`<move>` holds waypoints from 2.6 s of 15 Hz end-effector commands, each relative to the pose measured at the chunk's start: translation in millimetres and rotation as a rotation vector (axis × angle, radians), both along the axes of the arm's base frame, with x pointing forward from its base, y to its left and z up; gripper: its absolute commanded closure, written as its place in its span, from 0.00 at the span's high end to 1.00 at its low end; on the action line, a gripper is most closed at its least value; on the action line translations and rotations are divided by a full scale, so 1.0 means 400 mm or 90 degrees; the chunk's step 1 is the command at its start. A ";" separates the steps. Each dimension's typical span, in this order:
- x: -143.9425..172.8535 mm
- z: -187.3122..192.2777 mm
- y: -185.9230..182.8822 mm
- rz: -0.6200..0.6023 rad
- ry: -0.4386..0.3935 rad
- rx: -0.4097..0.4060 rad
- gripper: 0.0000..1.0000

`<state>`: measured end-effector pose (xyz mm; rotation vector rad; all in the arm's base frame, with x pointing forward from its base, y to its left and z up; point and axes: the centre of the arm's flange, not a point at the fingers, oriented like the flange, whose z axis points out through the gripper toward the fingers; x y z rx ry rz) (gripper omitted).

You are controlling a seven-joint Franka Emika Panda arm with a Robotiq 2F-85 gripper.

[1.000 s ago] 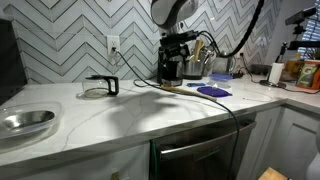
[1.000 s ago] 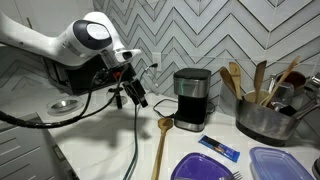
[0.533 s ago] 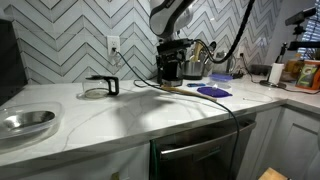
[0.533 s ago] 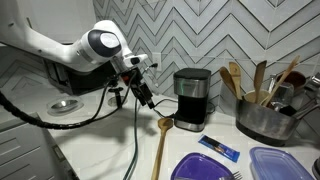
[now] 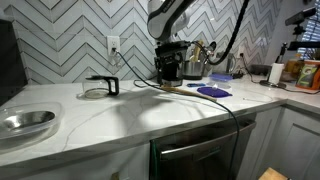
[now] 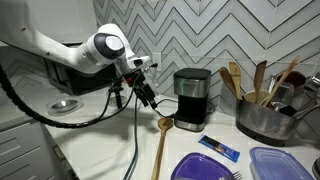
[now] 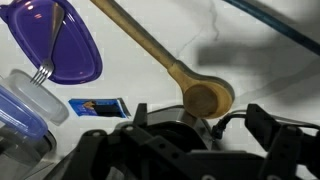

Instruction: Put the wooden spoon inside the silver container

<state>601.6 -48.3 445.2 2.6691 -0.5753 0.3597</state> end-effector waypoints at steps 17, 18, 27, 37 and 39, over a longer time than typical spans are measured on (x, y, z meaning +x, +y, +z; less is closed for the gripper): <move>0.342 -0.277 0.059 -0.031 0.069 -0.042 0.96; 0.337 -0.272 0.061 -0.043 0.083 -0.037 0.96; 0.307 -0.287 0.031 -0.083 0.091 -0.002 0.76; 0.296 -0.297 -0.015 -0.084 0.056 0.017 0.05; 0.282 -0.284 -0.008 -0.083 0.062 0.028 0.05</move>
